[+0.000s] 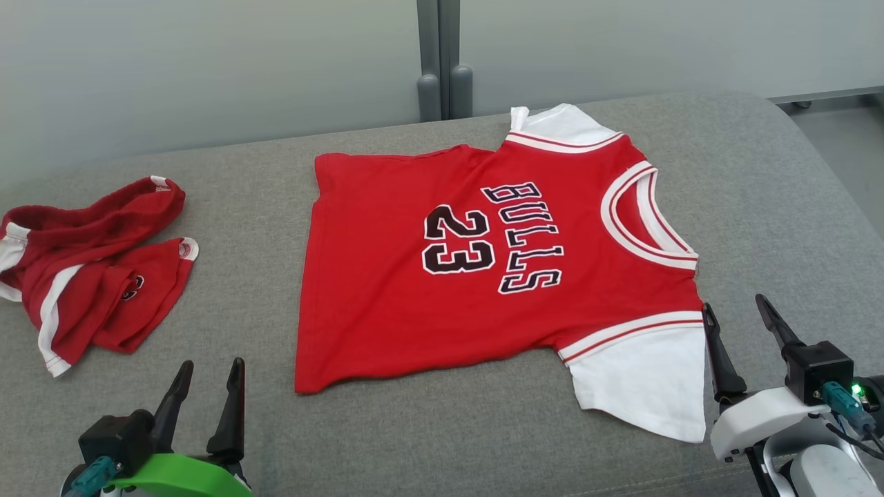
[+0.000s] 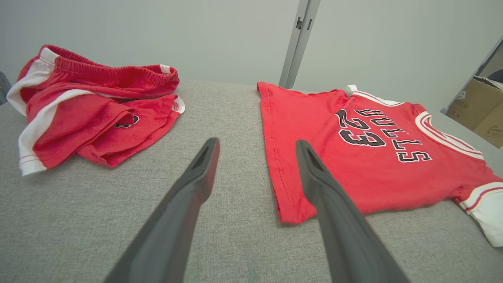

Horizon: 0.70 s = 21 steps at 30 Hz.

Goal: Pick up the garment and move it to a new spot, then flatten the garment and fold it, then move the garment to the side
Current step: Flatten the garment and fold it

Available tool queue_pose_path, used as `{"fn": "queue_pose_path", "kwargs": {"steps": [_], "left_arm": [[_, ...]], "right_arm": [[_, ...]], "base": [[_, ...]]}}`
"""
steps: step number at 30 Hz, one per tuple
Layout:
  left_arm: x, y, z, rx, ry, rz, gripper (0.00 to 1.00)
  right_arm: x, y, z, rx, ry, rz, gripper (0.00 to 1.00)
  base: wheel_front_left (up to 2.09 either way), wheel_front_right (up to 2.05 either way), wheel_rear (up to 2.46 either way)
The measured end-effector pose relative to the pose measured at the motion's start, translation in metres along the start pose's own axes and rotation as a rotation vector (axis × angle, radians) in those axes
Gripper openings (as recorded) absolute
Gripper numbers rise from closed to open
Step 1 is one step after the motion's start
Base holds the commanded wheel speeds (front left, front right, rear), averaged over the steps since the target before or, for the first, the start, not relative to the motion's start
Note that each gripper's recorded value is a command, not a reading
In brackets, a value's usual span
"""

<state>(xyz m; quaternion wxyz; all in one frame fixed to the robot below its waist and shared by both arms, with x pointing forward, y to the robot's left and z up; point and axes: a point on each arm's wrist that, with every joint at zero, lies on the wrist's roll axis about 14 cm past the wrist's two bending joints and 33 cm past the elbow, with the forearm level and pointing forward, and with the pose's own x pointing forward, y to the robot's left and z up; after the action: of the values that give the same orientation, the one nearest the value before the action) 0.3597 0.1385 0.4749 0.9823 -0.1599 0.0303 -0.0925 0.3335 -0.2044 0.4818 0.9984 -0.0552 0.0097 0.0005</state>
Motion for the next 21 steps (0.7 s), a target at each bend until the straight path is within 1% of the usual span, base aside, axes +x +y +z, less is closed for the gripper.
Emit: {"fn": "queue_pose_path", "kwargs": {"steps": [5, 9, 11, 16, 21], "left_arm": [[0.0, -0.002, 0.0, -0.005, -0.004, -0.003, 1.0], [-0.002, -0.006, -0.007, -0.014, 0.017, -0.011, 1.0], [-0.005, -0.012, -0.017, -0.022, 0.045, -0.028, 1.0], [-0.009, -0.023, -0.033, -0.038, 0.092, -0.056, 1.0], [-0.007, -0.024, -0.041, -0.05, 0.118, -0.058, 1.0]], "right_arm": [[0.0, 0.0, 0.0, 0.001, 0.0, -0.001, 1.0], [-0.003, 0.005, -0.01, 0.018, 0.031, 0.013, 1.0], [-0.008, 0.009, -0.022, 0.029, 0.07, 0.024, 1.0], [-0.038, 0.013, -0.072, 0.041, 0.239, 0.036, 1.0], [-0.048, 0.016, -0.093, 0.055, 0.315, 0.045, 1.0]], "base": [[0.0, 0.0, 0.0], [0.0, 0.0, 0.0], [0.0, 0.0, 0.0], [0.0, 0.0, 0.0], [0.0, 0.0, 0.0]]}}
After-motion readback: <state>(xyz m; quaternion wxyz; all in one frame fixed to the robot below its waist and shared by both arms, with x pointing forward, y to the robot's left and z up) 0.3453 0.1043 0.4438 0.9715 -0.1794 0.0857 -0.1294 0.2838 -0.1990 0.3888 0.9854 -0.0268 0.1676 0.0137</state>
